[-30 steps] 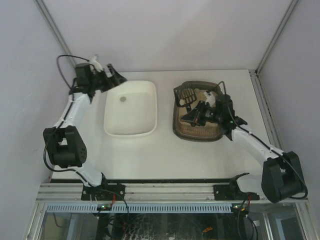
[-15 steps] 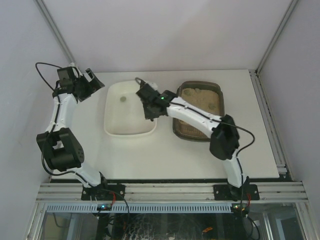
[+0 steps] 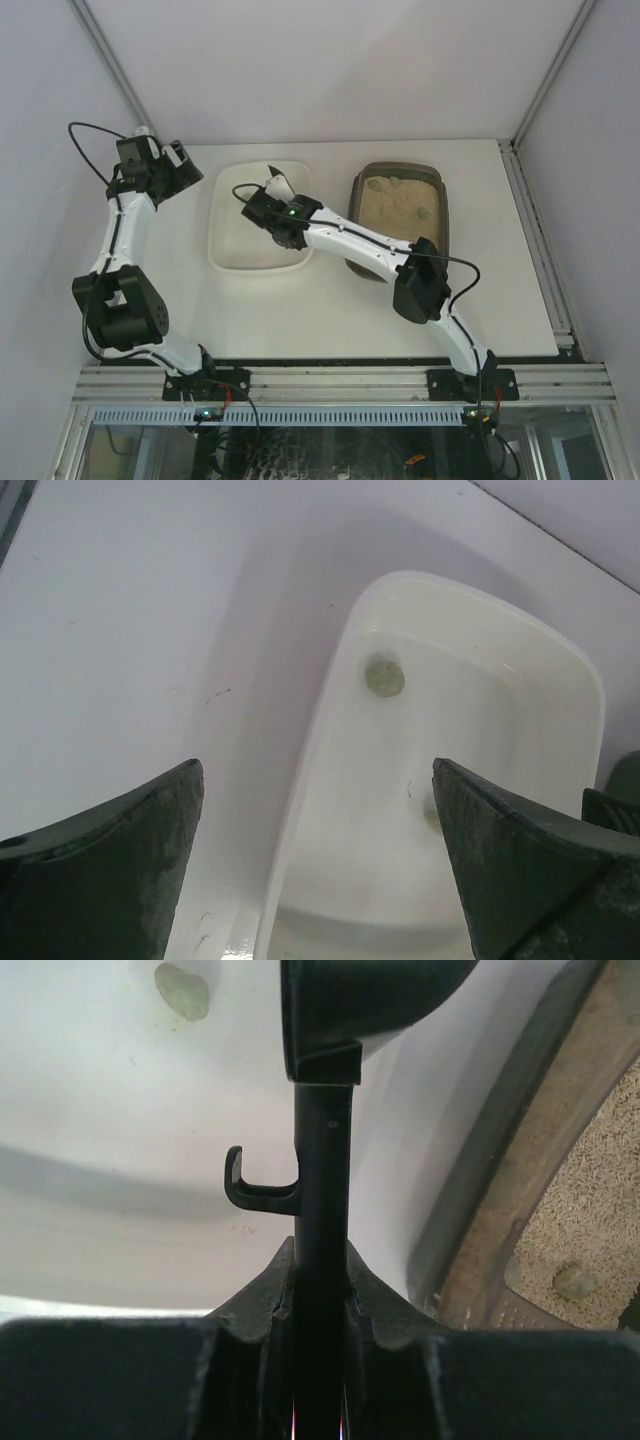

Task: Clean the litter box

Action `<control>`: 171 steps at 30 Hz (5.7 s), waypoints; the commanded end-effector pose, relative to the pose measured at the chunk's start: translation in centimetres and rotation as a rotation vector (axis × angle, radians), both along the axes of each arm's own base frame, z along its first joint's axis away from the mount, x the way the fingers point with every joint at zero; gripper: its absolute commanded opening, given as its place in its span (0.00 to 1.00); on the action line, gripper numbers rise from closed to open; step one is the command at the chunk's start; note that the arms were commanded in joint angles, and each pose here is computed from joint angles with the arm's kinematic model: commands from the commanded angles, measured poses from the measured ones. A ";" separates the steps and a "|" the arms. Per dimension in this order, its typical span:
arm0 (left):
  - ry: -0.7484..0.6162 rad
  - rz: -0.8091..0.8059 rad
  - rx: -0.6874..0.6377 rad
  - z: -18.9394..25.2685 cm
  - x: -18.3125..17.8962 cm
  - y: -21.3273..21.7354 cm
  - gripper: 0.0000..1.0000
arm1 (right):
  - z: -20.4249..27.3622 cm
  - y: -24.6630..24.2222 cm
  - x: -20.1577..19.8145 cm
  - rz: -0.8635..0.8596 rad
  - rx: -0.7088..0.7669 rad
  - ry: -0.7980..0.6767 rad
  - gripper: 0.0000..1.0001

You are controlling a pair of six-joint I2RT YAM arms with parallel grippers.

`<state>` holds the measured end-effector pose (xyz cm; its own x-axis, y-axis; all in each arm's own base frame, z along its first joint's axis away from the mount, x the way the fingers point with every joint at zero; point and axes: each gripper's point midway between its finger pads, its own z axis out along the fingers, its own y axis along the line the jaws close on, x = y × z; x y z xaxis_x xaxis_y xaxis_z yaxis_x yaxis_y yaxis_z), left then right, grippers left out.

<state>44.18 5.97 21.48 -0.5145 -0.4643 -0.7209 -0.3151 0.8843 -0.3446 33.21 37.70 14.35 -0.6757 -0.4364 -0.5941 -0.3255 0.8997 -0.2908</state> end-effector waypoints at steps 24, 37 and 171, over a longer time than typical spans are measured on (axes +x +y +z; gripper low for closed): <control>-0.348 -0.979 -0.266 2.0 9.4 -44.4 1.00 | 3.0 -21.9 -7.0 -0.548 0.539 0.424 0.00; -0.379 -0.969 -0.320 -2.4 11.7 -46.1 1.00 | -1.7 -18.4 -0.2 -0.528 0.743 0.490 0.00; -0.217 -0.869 -0.110 -1.1 -3.6 -28.6 1.00 | -1.0 -15.8 -7.9 -0.050 1.713 0.616 0.00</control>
